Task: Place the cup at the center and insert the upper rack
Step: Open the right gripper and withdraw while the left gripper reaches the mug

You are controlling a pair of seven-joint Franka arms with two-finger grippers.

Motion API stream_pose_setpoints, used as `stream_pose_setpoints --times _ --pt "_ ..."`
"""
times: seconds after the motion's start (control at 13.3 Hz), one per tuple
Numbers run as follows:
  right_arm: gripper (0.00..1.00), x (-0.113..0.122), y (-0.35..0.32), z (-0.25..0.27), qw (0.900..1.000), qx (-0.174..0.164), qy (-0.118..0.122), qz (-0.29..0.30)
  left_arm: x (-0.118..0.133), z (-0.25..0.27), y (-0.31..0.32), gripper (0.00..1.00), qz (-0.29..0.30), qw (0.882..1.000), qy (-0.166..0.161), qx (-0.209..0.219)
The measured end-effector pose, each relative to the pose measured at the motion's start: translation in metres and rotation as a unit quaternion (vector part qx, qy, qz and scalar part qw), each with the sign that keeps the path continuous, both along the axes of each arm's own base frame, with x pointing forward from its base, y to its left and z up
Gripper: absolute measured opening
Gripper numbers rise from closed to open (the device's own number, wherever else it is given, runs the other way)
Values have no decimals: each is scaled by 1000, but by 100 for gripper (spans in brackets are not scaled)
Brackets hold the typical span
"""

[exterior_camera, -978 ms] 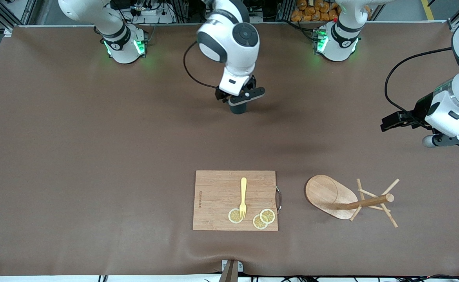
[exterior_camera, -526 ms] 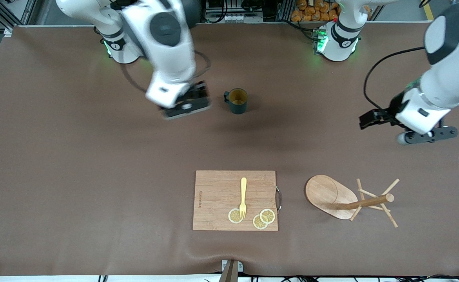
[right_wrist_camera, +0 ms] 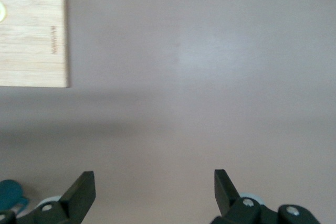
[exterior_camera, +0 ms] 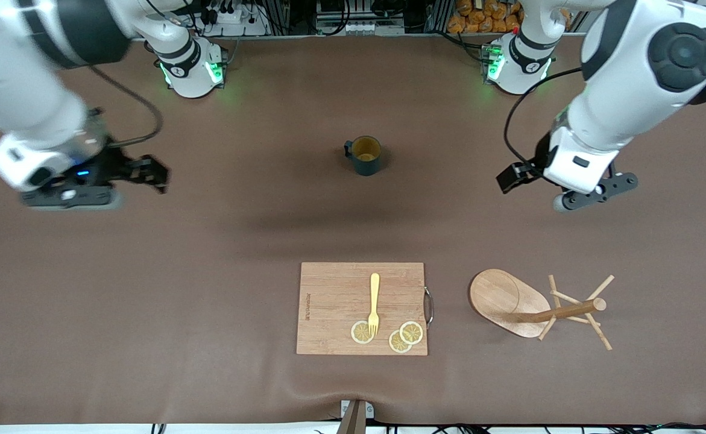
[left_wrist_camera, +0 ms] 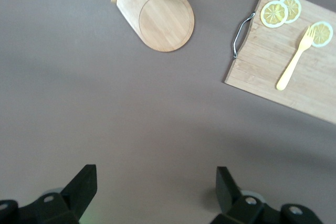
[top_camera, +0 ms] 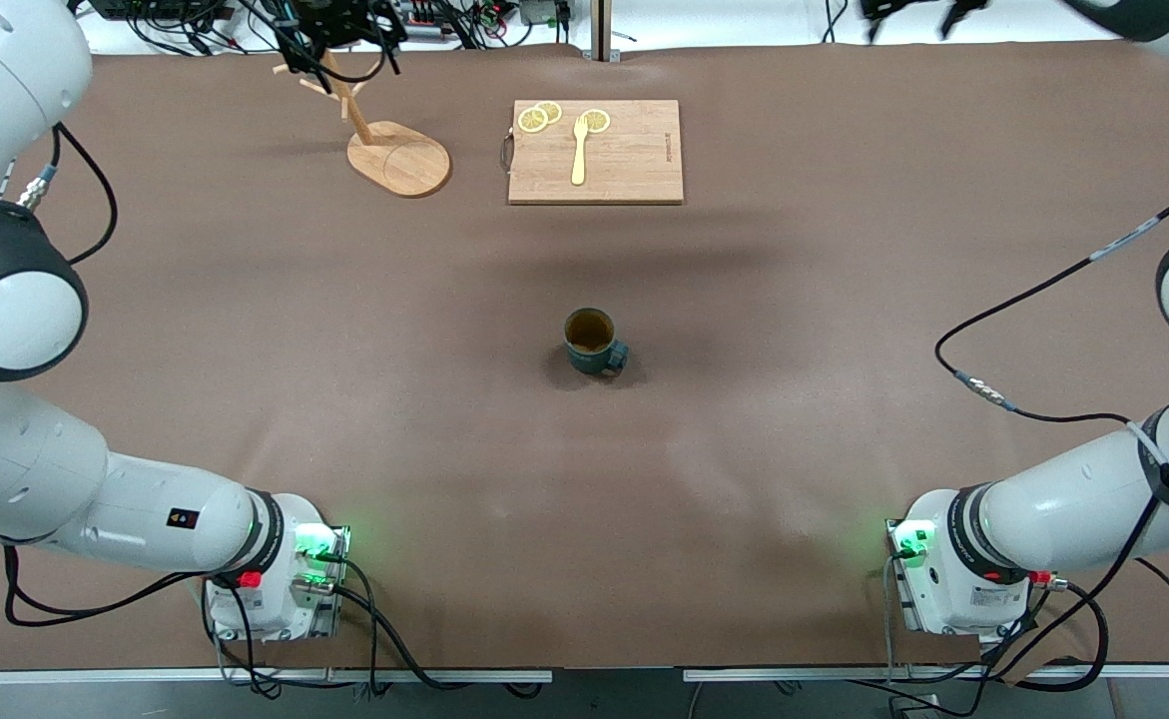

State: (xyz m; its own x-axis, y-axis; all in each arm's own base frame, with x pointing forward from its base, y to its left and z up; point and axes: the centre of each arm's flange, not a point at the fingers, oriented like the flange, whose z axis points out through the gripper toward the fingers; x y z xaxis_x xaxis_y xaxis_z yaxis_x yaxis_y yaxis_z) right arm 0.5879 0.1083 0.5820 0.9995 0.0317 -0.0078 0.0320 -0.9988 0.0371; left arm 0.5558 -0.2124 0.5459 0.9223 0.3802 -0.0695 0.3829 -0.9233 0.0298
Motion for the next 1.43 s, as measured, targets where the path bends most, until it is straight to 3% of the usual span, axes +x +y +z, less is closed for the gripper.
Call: stream_pose_setpoints --times 0.3,0.53,0.68,0.98,1.43 --pt "100 14 -90 1 1000 2 -15 1 -35 -7 -83 100 108 994 12 12" --pt "100 22 -123 -1 999 1 -42 6 -75 -25 -158 100 174 984 20 29" --pt "100 24 -145 -9 999 -1 -47 2 -97 -36 -200 100 217 975 16 44" --pt "100 23 -175 -36 999 -2 -36 -19 -126 -55 -263 100 293 953 -19 74" --pt "100 20 -173 -58 999 12 -21 -29 -215 -124 -357 100 351 923 -77 140"
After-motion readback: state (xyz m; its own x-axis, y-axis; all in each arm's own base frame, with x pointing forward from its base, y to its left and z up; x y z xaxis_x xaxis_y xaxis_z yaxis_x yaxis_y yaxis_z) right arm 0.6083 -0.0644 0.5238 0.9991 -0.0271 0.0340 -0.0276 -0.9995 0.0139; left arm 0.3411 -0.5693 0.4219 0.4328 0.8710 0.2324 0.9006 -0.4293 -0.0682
